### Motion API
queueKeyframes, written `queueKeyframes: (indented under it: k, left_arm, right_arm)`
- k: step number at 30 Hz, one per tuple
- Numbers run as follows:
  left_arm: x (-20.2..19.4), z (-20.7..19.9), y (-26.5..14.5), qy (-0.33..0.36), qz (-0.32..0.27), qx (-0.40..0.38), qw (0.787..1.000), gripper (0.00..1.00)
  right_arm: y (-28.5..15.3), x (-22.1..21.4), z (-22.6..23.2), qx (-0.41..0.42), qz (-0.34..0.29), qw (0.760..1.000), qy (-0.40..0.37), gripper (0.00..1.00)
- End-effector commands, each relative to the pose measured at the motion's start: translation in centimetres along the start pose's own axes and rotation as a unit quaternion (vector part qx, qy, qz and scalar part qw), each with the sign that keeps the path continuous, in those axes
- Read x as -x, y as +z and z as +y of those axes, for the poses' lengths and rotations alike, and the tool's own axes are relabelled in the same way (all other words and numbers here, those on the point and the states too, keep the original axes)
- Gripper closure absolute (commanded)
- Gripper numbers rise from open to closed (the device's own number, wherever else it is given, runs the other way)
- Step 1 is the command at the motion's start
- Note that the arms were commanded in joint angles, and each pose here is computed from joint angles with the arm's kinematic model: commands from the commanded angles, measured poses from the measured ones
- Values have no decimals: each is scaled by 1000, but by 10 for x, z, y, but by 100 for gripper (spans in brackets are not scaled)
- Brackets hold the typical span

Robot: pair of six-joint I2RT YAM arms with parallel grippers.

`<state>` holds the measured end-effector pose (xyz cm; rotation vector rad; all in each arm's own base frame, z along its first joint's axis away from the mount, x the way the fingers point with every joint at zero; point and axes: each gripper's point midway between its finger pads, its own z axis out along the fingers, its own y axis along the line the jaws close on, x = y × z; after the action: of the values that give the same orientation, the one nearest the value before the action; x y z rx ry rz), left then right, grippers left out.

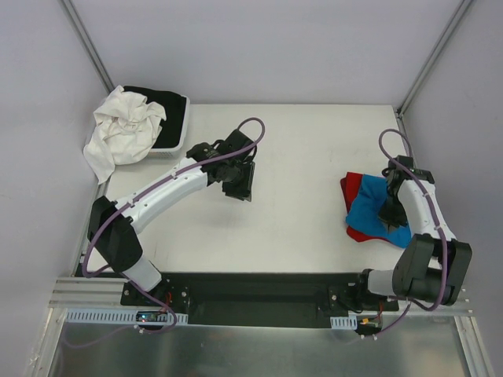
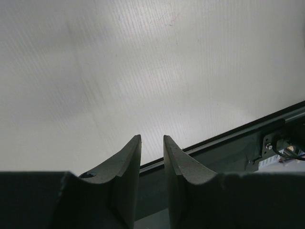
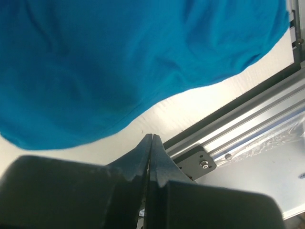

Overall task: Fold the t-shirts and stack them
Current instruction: Neatly place the folded tshirt to the corner

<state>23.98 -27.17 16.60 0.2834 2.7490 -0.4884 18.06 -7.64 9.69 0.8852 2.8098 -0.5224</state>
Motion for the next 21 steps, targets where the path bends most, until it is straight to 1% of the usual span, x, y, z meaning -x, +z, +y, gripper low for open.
queueKeyframes:
  k: [1, 8, 13, 17, 21]
  left_arm:
    - [1, 1, -17, 4, -25, -1, 1000, 74]
    - [5, 0, -20, 19, -29, -4, 999, 74]
    - [9, 2, -18, 22, -29, 1, 999, 74]
    - [12, 2, -15, 20, -24, -1, 999, 74]
    - [17, 1, -11, 20, -20, -1, 1000, 74]
  right_arm:
    - [6, 26, -9, -17, -4, 999, 50, 99]
    - [17, 57, -1, 3, 14, 995, 97, 99]
    - [22, 59, 5, 11, 18, 995, 98, 99]
    - [33, 62, 13, 17, 28, 995, 92, 99]
    - [53, 62, 24, 15, 59, 995, 77, 99]
